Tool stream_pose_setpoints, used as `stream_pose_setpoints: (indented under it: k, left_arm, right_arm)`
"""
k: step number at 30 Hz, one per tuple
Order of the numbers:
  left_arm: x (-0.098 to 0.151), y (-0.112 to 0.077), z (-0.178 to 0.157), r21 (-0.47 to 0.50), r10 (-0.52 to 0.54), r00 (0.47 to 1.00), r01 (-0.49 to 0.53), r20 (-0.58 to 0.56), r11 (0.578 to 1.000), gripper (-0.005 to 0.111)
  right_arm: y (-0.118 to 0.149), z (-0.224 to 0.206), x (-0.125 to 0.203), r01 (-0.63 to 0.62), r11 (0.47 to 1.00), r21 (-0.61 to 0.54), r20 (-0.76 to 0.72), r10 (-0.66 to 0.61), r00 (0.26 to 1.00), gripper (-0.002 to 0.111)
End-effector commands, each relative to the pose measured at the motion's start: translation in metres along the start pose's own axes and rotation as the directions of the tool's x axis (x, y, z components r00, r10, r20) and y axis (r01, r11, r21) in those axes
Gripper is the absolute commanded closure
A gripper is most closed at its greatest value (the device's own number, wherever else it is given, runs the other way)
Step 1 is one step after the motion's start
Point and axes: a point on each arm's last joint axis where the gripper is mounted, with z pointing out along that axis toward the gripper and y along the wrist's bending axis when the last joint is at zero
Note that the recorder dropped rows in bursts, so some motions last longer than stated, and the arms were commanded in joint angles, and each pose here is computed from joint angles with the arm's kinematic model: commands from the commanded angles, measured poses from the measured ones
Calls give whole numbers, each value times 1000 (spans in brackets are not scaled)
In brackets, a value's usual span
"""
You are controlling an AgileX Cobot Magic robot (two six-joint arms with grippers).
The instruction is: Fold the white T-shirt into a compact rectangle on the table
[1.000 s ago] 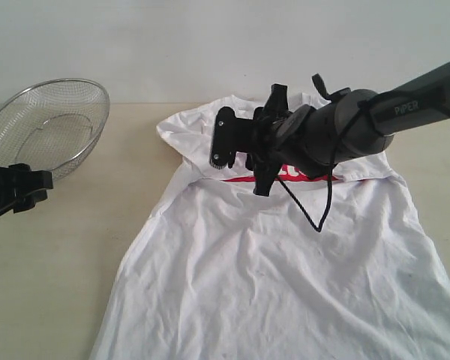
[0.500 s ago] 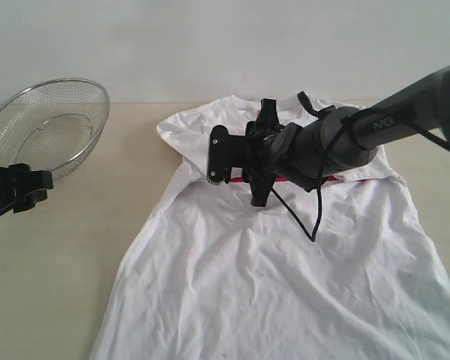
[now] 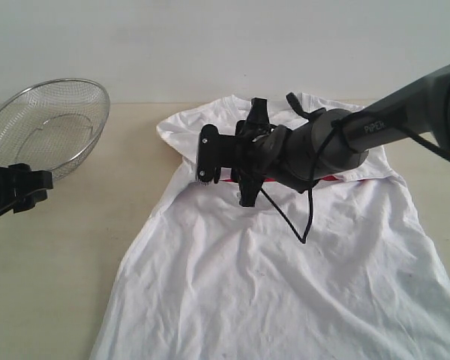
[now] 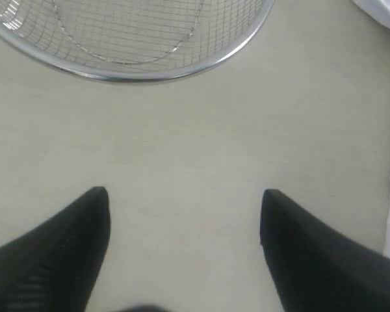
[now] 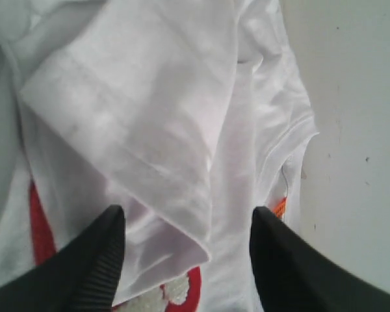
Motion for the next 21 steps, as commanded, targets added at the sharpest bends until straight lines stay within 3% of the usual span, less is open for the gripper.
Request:
stream_pose_setpoints:
  k: [1, 21]
  left_arm:
    - [0, 1, -1, 0, 8, 1000, -8, 3, 1000, 45]
    - [0, 0, -1, 7, 8, 1000, -8, -1, 1000, 45]
  right_arm:
    - [-2, 0, -3, -14, 1000, 17, 30, 14, 999, 57]
    - [-3, 6, 0, 25, 994, 109, 16, -27, 1000, 57]
